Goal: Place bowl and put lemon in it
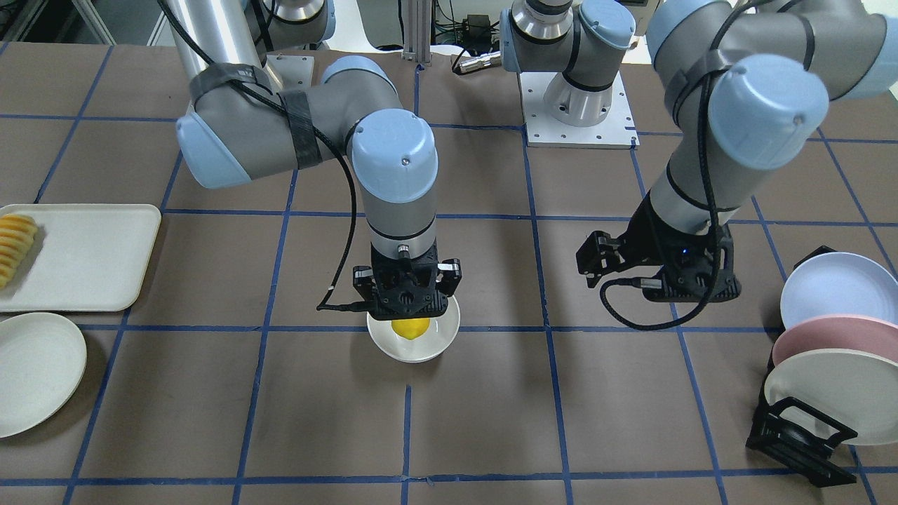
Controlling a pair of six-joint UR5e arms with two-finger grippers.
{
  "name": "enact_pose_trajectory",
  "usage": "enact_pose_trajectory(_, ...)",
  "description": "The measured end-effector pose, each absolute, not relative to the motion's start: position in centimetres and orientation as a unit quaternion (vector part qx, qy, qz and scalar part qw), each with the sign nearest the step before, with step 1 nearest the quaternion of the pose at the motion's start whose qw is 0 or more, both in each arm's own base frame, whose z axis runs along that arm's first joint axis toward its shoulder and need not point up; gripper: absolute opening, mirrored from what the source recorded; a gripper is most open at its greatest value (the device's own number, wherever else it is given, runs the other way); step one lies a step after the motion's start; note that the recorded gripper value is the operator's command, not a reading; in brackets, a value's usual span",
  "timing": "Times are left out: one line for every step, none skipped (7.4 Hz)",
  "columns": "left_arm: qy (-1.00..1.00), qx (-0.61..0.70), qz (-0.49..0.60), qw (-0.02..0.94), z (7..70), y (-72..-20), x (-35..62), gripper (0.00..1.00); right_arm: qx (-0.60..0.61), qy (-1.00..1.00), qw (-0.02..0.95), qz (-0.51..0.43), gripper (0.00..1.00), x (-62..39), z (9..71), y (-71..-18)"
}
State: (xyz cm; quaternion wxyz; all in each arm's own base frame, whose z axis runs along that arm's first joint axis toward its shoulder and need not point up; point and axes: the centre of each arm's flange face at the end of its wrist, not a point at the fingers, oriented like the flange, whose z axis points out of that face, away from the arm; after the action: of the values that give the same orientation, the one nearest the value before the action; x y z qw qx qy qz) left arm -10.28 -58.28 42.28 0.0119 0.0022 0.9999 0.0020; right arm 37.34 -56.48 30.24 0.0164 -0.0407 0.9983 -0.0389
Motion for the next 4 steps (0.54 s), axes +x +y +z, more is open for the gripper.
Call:
enact_pose_trajectory(1.0,0.002,-0.003,0.013,44.0,-57.0,-10.4,1.0,-0.044,0.998,0.016,-0.038,0.12,38.0,27.6,-56.8)
enact_pose_trajectory(1.0,0.0,-0.007,0.012,45.6,-55.6,-10.6,1.0,-0.045,0.998,0.014,-0.034,0.12,38.1,25.8,-56.7)
enact_pose_trajectory(1.0,-0.001,-0.01,0.011,47.0,-54.3,-10.8,1.0,-0.047,0.999,0.011,-0.026,0.15,38.0,24.4,-56.3)
enact_pose_trajectory(1.0,-0.001,-0.01,0.01,48.3,-52.8,-10.9,1.0,-0.049,0.999,0.008,-0.02,0.47,37.8,23.1,-55.7)
